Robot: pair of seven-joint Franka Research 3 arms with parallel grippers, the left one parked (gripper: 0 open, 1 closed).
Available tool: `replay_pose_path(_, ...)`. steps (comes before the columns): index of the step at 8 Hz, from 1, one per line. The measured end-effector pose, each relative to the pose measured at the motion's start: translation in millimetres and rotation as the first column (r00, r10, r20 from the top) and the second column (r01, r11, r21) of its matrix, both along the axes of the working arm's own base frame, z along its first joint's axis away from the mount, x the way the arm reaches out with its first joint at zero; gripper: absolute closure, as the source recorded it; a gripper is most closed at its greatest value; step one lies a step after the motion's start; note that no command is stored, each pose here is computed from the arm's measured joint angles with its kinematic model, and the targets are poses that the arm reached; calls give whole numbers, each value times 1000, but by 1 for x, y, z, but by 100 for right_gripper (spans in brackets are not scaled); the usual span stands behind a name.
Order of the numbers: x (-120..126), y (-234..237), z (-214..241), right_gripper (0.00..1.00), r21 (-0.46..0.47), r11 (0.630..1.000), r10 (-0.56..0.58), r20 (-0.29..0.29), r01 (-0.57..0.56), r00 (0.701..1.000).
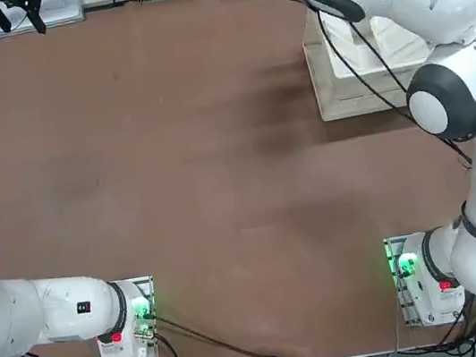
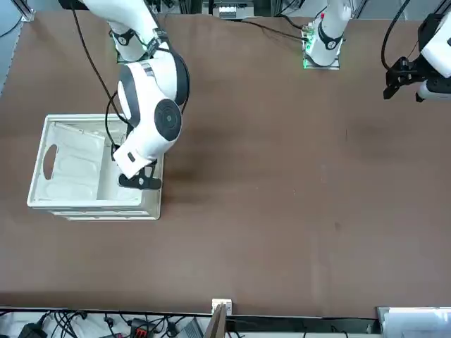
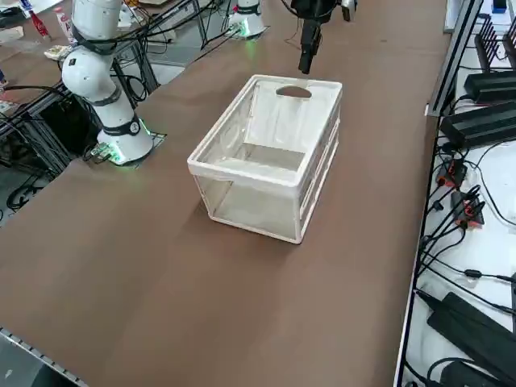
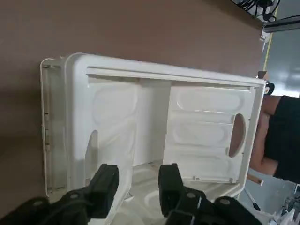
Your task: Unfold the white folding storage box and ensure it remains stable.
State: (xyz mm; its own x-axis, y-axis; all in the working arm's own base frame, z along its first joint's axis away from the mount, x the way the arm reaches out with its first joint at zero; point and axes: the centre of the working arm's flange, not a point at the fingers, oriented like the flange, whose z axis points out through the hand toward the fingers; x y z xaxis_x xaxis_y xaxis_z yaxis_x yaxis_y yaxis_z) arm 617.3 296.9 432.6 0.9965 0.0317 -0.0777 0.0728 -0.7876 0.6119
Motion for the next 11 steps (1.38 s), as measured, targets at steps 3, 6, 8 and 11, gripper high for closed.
replay_pose_path(3,8,-32,28,45,138,990,-14,-61,23,998)
replay_pose_path(6,22,-136,89,58,381,923,-24,-97,59,995)
replay_pose_path(8,22,-185,71,67,514,857,-10,-43,30,999)
replay_pose_path(11,-7,-237,6,91,720,694,-59,21,26,998)
